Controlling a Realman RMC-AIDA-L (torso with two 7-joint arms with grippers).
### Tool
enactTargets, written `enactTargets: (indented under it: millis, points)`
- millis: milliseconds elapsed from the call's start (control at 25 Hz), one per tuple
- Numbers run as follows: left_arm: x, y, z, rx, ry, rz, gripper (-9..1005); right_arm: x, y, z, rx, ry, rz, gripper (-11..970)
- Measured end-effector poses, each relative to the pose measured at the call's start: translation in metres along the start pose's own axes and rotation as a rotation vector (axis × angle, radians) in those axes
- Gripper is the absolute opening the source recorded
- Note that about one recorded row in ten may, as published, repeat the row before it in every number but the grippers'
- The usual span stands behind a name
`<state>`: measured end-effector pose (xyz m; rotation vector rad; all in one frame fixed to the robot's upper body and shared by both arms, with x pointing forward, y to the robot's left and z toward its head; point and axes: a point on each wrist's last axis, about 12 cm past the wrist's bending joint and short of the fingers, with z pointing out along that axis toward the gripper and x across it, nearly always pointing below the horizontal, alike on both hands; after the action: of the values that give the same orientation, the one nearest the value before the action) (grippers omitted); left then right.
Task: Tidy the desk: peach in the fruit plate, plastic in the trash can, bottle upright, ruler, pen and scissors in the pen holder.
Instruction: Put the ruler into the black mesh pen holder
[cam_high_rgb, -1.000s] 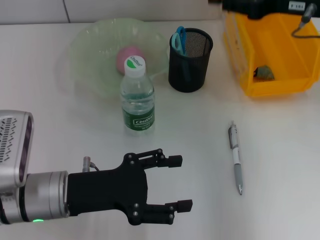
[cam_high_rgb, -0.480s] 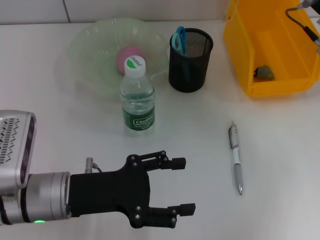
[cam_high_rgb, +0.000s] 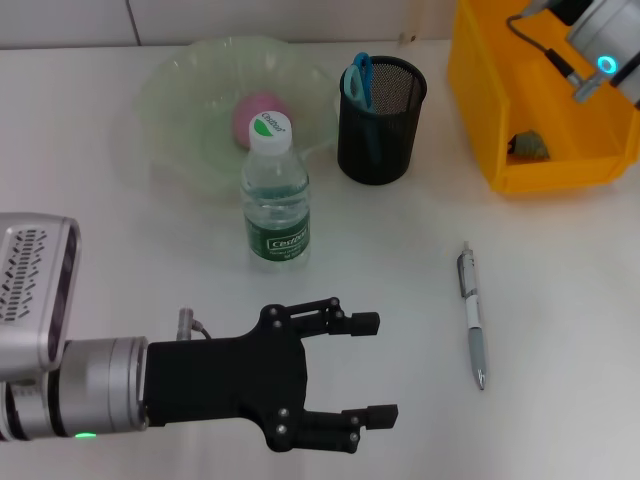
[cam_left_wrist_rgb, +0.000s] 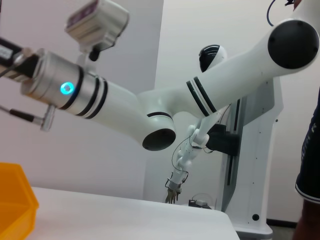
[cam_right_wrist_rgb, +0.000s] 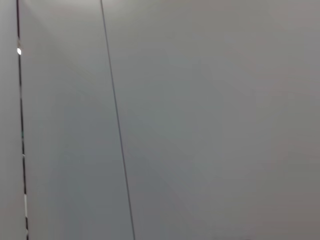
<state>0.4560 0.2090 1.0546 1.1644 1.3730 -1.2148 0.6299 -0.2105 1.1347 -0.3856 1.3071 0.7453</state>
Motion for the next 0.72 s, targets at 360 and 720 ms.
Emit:
enactTargets:
  millis: [360, 720]
  points:
    - [-0.003, 0.006, 0.006, 0.024, 0.016, 0.017, 813, 0.021, 0.010, 0.016, -0.016, 0.152, -0.052, 444]
    - [-0.002, 0.006, 0.009, 0.035, 0.027, 0.020, 813, 0.031, 0.014, 0.014, -0.020, 0.201, -0.073, 455]
